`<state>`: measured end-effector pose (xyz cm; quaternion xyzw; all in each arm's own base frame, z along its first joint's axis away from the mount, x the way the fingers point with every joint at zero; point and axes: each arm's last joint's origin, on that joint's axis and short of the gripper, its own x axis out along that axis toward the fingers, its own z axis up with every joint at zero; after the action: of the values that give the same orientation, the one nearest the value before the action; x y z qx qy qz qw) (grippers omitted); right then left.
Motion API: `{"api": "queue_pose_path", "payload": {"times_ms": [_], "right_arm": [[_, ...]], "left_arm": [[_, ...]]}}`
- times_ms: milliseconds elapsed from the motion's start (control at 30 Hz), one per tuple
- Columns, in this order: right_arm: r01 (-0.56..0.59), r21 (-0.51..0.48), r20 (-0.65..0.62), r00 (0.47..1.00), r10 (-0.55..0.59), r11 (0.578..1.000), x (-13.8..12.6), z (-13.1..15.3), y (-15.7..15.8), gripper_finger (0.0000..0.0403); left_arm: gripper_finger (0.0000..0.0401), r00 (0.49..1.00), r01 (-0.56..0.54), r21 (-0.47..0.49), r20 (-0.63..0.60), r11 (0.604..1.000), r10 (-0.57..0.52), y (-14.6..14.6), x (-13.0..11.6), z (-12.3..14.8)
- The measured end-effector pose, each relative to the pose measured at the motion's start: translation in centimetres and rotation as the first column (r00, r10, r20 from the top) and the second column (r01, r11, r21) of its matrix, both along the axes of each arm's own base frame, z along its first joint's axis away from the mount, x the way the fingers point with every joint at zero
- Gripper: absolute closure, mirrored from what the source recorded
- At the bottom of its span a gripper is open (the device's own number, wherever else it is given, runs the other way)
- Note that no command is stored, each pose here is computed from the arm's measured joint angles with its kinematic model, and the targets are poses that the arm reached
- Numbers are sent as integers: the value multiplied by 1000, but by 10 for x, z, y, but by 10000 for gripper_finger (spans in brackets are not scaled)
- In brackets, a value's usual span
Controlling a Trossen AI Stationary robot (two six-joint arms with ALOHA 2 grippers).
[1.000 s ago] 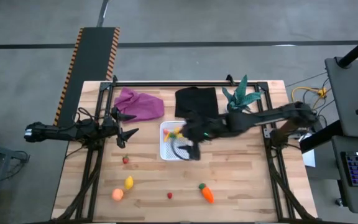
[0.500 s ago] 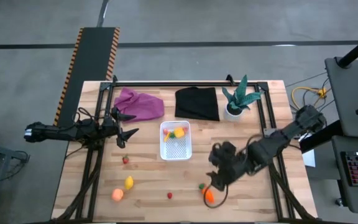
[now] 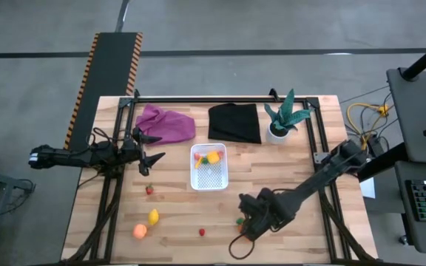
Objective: Pick and placing Produce into tupperware
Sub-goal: Put the orange carrot into the white bin
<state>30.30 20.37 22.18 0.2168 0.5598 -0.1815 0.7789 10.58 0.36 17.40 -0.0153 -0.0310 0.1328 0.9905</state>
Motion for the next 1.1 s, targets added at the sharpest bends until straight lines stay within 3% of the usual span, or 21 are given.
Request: {"api": "queue_pose_path", "payload": {"times_ms": [267, 533, 1100], "right_arm": [[118, 62, 4, 993, -118, 991, 10, -13, 11, 54], [125, 117, -50, 992, -120, 985, 21, -30, 26, 69], [106, 48, -159, 982, -97, 993, 31, -78, 36, 74]], "left_arm": [[111, 1000, 0, 0, -2, 1000, 0, 0, 0, 0], [111, 1000, 0, 0, -4, 1000, 0, 0, 0, 0], [111, 1000, 1, 0, -22, 1000, -1, 0, 0, -2]]}}
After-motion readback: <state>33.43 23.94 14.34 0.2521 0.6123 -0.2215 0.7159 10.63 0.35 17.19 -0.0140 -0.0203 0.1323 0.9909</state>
